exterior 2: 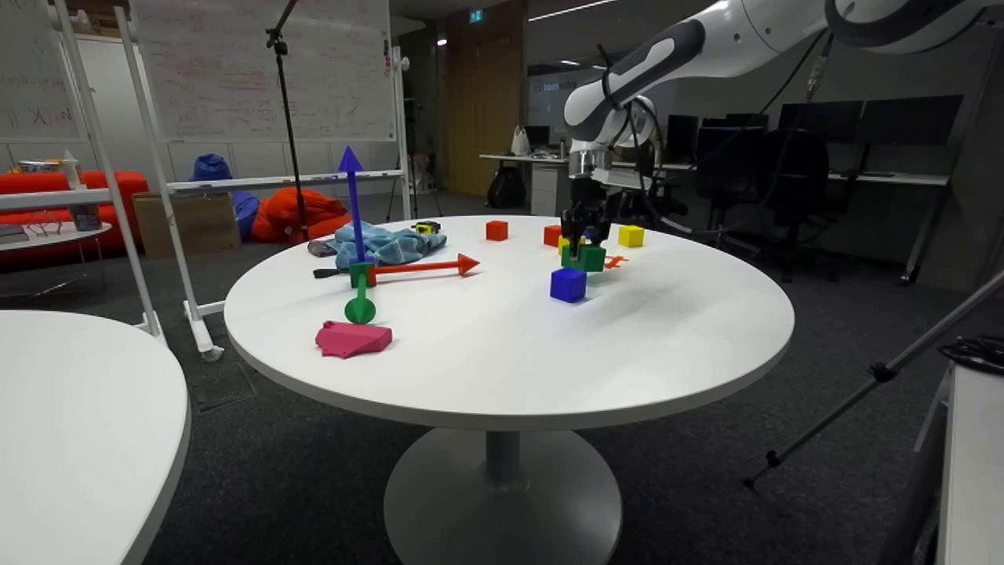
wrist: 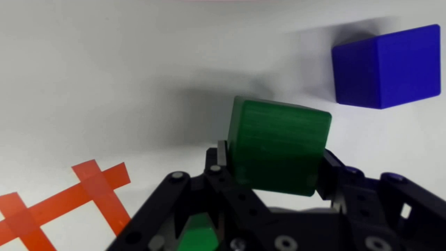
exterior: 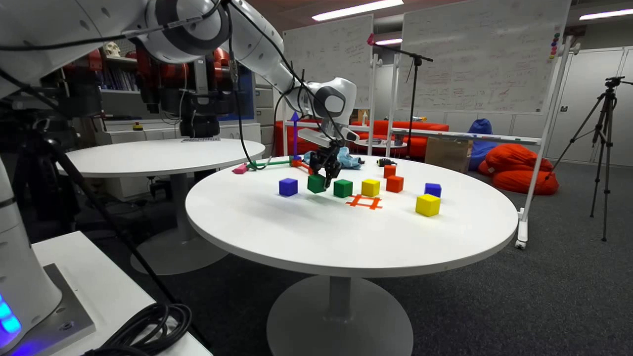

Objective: Put the green block on the other green block

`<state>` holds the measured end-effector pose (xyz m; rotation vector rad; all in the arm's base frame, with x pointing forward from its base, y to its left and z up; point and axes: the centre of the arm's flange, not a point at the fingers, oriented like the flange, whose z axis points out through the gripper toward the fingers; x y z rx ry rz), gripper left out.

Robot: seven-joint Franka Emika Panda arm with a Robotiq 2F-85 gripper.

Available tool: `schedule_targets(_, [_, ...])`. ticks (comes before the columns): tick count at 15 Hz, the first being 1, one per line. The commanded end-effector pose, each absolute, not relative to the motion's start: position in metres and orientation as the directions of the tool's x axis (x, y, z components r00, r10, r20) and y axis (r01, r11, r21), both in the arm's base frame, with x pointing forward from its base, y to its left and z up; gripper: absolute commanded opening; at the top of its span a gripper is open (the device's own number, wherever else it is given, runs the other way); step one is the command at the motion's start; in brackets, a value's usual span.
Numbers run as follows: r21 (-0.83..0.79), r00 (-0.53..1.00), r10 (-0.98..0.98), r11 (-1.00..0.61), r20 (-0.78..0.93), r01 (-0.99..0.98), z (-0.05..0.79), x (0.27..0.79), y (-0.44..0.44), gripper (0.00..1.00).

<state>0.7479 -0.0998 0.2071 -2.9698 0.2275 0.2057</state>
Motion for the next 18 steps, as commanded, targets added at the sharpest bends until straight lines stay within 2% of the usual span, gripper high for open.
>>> schedule_targets(1, [-0.129,0.98,-0.151,-0.977,-0.129,-0.168,0.245,0.712,-0.103,0.32])
schedule_targets(7, [-0.093,0.981,-0.17,-0.979,-0.093,-0.179,0.297,0.694,-0.109,0.32])
schedule_targets(13, [-0.047,0.988,-0.152,-0.987,-0.007,-0.152,0.366,0.727,-0.114,0.32])
schedule_targets(18, [-0.032,0.989,-0.145,-0.989,0.023,-0.144,0.381,0.749,-0.117,0.32])
